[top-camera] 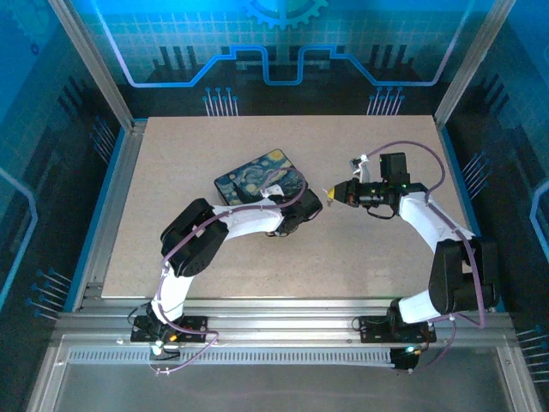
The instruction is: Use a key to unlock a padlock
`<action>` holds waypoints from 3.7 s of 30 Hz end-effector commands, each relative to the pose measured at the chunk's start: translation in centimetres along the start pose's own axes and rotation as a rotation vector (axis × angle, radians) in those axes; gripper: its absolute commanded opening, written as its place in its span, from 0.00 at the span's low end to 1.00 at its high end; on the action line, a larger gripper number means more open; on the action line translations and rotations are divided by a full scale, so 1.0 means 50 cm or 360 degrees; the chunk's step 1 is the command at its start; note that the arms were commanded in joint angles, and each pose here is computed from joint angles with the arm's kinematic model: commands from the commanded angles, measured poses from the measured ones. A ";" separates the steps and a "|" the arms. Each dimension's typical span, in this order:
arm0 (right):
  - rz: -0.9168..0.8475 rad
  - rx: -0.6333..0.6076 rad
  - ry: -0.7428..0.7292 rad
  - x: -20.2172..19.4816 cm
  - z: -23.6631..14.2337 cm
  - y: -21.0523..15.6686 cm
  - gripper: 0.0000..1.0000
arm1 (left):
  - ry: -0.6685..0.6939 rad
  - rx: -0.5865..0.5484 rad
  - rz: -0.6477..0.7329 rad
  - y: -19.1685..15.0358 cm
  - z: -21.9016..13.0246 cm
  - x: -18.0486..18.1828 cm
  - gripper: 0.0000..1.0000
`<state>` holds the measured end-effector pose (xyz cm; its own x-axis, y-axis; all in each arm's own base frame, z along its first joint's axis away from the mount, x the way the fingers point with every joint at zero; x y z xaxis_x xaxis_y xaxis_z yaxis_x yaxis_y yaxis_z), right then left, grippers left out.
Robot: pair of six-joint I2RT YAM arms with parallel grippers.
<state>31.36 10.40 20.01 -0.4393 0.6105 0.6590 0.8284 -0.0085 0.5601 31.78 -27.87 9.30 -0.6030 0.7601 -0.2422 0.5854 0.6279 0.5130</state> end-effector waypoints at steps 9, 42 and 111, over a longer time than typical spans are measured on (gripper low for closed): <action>-0.0031 0.0037 -0.0110 0.003 -0.009 -0.023 0.00 | -0.0284 0.0561 0.0168 0.066 -0.121 -0.003 0.14; -0.0025 -0.0001 -0.0184 0.004 -0.039 -0.017 0.00 | 0.0135 -0.0073 0.0014 0.022 0.004 -0.025 0.64; -0.0166 0.0106 -0.0101 0.057 -0.018 -0.076 0.00 | 0.0035 0.0962 0.0264 0.188 -0.279 0.046 0.00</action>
<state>27.56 11.00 19.51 -0.4722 0.6767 0.5649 0.8131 0.0869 0.5755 29.99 -23.60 21.12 -0.5092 0.8451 -0.1629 0.8486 0.5246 0.0687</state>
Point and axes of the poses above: each hand's point on the last joint's axis, 136 mm out from that joint toward the fingers, its own z axis out along the fingers, its own x axis along the line the jaws close on, y = z × x, the point moved 7 cm from there along -z, back along the fingers, and after that the axes turned 13 degrees about -z, right-handed, at the moved point
